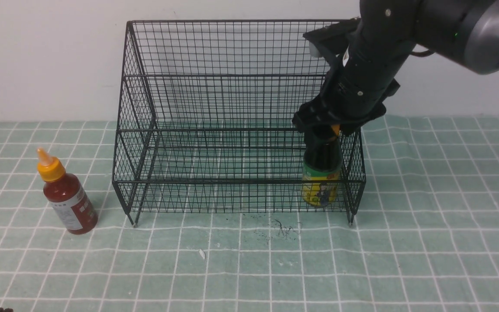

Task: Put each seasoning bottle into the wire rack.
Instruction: Use the right arm to put the condiment bottle back on the shelf, then use the left arm to grab the condiment bottle closest to it

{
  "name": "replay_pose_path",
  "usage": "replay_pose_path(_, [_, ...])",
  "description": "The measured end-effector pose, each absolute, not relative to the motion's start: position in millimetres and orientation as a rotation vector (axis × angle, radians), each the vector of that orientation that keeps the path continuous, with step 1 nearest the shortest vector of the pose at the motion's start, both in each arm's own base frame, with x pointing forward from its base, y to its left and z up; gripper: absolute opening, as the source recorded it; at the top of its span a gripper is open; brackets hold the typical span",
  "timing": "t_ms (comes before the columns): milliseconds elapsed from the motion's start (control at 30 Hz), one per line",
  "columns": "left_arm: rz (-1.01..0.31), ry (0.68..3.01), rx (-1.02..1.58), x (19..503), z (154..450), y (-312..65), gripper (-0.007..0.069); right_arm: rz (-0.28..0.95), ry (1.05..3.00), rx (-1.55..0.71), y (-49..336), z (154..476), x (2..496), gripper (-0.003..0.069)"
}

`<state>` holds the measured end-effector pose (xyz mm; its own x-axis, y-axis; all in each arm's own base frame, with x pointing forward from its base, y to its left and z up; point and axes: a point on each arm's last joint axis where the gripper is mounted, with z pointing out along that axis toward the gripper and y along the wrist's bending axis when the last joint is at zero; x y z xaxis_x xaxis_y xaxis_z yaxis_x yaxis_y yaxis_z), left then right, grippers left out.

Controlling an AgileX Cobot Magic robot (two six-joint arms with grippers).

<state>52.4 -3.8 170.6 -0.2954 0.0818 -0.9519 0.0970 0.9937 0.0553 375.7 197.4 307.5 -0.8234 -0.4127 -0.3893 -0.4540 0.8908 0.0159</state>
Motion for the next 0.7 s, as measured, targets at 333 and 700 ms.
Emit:
replay_pose_path(333, [-0.015,1.873,0.129,52,171,-4,-0.0006,0.27,2.341,-0.487,153,448,292,0.0422])
replay_pose_path(700, [-0.015,1.873,0.129,52,171,-4,-0.0006,0.304,2.011,-0.33,55,518,119,-0.0004])
